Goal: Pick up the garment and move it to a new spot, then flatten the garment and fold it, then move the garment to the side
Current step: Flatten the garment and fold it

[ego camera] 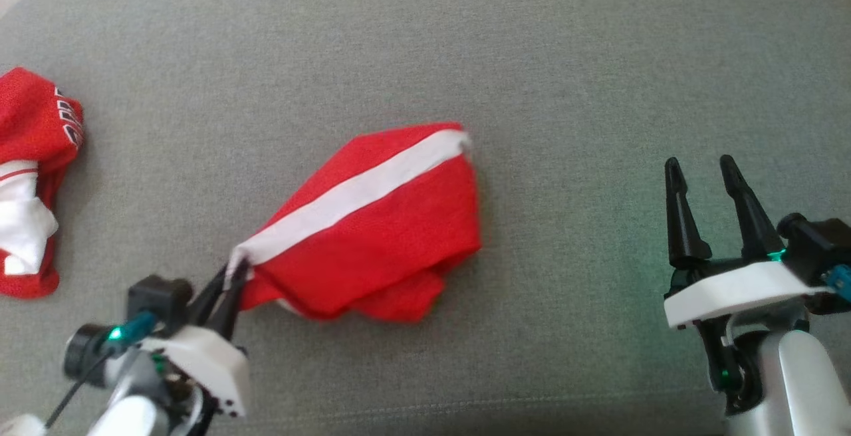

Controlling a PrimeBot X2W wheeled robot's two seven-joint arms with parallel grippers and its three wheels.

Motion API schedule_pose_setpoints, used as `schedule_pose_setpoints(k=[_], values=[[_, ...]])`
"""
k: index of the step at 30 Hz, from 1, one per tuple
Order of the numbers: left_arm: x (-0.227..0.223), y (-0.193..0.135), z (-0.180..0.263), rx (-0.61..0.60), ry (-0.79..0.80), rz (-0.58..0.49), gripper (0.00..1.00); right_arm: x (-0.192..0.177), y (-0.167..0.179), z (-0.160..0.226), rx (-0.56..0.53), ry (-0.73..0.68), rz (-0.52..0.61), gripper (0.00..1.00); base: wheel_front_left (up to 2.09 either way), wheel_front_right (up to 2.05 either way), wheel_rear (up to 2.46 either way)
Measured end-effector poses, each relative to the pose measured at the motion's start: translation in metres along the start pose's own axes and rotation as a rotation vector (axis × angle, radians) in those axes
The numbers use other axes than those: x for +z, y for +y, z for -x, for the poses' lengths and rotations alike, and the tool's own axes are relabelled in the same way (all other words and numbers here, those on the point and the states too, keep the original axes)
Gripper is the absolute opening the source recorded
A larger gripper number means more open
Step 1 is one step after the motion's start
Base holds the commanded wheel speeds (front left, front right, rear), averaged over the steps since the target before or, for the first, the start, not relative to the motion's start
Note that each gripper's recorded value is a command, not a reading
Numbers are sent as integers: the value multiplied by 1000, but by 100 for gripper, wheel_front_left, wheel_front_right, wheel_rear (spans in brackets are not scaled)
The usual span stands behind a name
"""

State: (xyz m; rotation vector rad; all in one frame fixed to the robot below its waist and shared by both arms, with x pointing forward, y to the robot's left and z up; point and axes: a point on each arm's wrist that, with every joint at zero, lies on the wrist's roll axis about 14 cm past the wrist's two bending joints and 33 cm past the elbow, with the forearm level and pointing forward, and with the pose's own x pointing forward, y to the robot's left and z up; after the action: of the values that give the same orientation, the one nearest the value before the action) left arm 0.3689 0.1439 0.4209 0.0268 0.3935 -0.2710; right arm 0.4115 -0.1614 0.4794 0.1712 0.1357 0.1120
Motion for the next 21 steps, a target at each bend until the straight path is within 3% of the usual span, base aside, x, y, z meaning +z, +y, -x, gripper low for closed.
schedule_pose_setpoints(k=[4,5,6,7,16,21], values=[[-15,15,5,49,33,20,0,-1,1,-1,4,6,0,100,0,0,0],[-17,16,6,51,36,25,6,0,2,-1,5,6,0,100,0,0,0],[-17,15,5,52,31,35,77,0,2,-1,5,4,0,100,0,0,0],[-17,14,5,53,29,47,100,1,2,0,5,3,0,100,0,0,0],[17,2,5,75,-160,177,100,2,3,12,3,6,2,100,0,0,0],[48,1,11,101,-293,196,100,8,6,15,10,-6,9,100,0,0,0]])
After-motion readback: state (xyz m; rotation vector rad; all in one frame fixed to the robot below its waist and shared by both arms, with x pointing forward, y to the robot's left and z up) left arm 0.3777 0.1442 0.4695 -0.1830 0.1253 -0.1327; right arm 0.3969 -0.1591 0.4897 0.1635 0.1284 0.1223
